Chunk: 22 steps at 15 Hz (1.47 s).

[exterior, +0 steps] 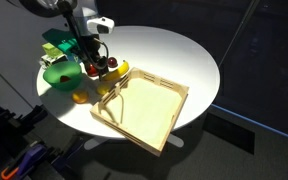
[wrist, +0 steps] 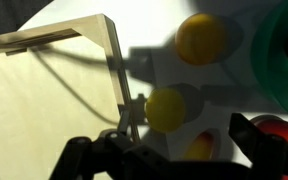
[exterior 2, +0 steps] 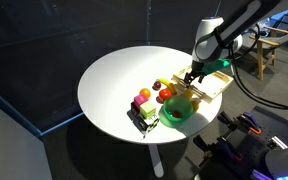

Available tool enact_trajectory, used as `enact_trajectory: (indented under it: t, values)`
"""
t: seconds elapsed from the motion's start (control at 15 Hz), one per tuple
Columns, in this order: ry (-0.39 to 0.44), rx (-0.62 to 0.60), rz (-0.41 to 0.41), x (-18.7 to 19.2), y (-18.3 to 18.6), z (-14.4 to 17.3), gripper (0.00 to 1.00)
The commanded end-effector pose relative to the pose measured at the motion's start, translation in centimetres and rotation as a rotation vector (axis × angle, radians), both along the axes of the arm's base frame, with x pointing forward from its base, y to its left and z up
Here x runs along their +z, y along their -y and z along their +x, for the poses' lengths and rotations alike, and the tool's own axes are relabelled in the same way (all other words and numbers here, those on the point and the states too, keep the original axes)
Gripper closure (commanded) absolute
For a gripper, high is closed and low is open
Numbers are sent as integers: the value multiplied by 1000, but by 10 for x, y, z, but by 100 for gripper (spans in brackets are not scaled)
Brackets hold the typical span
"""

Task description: Put the smaller yellow plastic fruit in the bowl and then put the yellow block in the crate

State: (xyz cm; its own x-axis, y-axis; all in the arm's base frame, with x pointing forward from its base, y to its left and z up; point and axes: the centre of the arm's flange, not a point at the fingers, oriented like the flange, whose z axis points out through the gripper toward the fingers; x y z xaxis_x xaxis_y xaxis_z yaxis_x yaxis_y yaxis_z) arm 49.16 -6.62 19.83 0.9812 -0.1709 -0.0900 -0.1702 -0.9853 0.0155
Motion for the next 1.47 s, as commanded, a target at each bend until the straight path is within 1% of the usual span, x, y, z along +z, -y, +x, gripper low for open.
enact_trajectory:
  t: [0.0, 0.73, 1.4]
  values:
    - [-1, 19, 10, -15, 0, 13, 0]
    - [-17, 38, -1, -43, -2, 33, 0]
    - [-35, 40, 3, -59, 1, 33, 0]
